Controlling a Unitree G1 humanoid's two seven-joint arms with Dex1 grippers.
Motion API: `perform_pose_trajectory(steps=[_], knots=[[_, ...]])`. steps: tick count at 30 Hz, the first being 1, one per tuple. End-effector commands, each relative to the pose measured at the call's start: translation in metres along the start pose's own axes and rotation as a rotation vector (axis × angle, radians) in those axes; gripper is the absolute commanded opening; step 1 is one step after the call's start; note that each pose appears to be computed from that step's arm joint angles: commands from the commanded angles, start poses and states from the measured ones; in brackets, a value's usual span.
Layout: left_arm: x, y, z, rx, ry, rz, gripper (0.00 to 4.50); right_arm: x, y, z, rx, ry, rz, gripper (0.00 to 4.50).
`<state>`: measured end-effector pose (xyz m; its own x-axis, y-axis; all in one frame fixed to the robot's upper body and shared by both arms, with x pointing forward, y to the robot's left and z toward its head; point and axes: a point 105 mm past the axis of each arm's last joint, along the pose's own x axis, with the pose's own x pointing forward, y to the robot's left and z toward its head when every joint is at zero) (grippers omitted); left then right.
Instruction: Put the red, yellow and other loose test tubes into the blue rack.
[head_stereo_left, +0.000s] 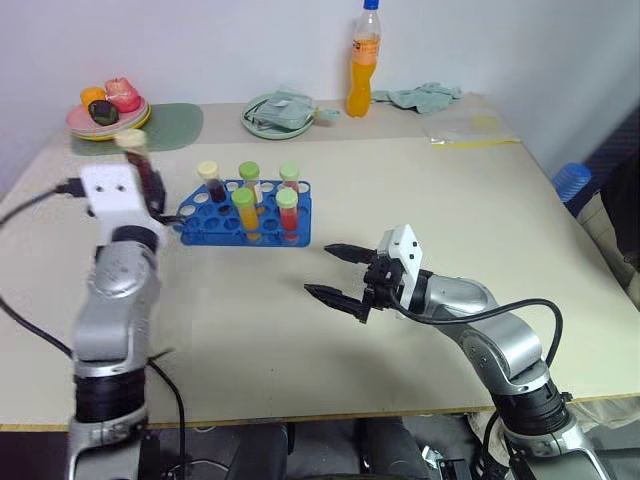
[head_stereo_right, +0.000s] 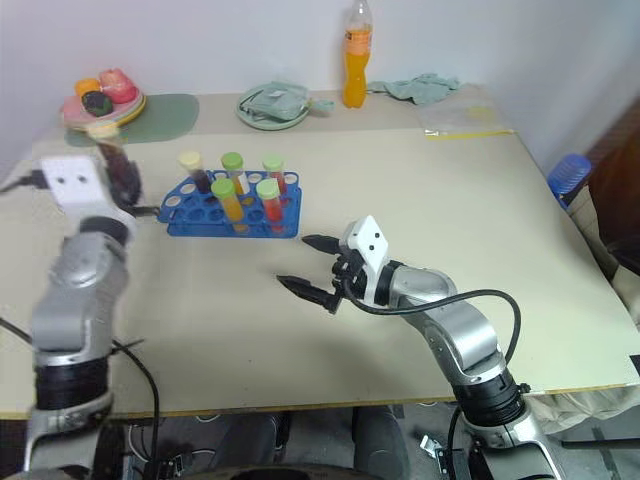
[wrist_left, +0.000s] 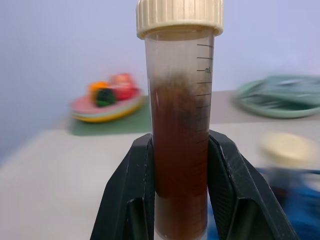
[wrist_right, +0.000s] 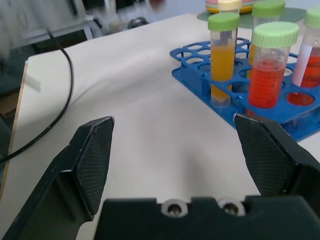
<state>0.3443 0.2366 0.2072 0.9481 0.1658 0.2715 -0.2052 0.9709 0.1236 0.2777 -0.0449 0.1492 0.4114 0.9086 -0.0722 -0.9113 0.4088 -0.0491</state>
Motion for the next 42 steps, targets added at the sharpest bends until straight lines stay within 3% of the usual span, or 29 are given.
perform_pose_trajectory(steps=[1,7,13,22,33,42], knots=[[0.000,-0.018,0.018,0.035,-0.175,-0.002,0.84,0.003,0.002,0.011,-0.027,-0.038,0.005,4.24],[0.008,-0.035,-0.009,0.018,-0.139,-0.019,0.84,0.004,0.002,0.011,-0.030,-0.039,-0.011,4.24],[0.007,-0.030,-0.035,0.056,-0.051,-0.016,0.84,0.003,0.001,0.012,-0.023,-0.046,-0.027,4.24],[0.007,-0.036,-0.056,0.033,0.007,-0.028,0.84,0.003,0.002,0.012,-0.023,-0.049,-0.017,4.24],[0.010,-0.044,-0.068,0.001,0.013,-0.039,0.84,0.002,0.002,0.010,-0.014,-0.049,-0.017,4.24],[0.006,-0.041,-0.067,-0.065,-0.082,0.026,0.84,0.002,0.001,0.009,-0.010,-0.054,-0.027,4.24]])
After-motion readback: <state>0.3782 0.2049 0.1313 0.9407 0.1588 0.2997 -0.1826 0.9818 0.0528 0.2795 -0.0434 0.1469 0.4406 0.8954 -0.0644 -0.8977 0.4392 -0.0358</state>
